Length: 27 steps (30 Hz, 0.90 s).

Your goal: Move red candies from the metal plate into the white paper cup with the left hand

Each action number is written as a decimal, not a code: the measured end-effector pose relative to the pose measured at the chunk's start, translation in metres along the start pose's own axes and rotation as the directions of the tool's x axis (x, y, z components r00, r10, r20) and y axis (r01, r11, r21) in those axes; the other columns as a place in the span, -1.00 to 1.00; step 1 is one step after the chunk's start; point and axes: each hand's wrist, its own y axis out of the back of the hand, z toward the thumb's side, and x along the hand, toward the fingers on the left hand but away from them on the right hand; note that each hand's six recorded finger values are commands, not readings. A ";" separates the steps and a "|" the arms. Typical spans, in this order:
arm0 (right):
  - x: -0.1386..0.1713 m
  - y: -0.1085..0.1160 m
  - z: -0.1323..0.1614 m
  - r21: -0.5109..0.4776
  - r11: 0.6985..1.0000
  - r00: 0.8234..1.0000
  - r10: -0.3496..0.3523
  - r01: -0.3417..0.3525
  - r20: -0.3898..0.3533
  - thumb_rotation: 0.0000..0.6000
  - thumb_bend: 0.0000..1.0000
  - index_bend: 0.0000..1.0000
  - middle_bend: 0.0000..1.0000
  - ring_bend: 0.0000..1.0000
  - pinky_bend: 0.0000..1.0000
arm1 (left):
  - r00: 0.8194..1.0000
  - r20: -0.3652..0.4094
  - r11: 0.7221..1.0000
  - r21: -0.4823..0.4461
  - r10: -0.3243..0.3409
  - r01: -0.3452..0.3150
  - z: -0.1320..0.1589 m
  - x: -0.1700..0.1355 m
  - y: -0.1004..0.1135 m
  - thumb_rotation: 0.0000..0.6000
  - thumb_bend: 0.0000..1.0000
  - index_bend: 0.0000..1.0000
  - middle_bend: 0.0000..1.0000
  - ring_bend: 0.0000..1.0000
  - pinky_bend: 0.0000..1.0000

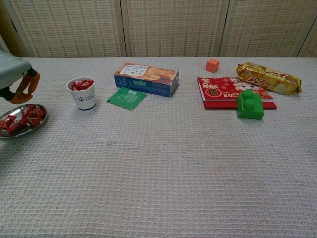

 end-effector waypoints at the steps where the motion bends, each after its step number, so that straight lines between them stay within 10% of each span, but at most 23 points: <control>1: 0.000 0.000 0.000 0.000 1.000 1.000 -0.001 0.001 0.002 1.00 -0.77 -1.00 -1.00 -1.00 -1.00 | 1.000 0.007 1.000 -0.003 0.011 -0.011 0.005 0.006 0.005 1.00 -0.15 0.23 0.28 0.66 1.00; 11: -0.006 -0.001 -0.005 -0.001 1.000 1.000 0.007 -0.007 0.025 1.00 -0.77 -1.00 -1.00 -1.00 -1.00 | 0.996 0.053 0.996 -0.066 0.065 -0.061 0.055 0.061 0.040 1.00 -0.15 0.23 0.28 0.66 1.00; 27: -0.008 0.002 -0.009 -0.008 1.000 0.999 -0.003 0.003 0.038 1.00 -0.77 -1.00 -1.00 -1.00 -1.00 | 0.997 0.060 0.994 -0.102 0.053 -0.047 0.077 0.090 0.030 1.00 -0.16 0.03 0.11 0.66 1.00</control>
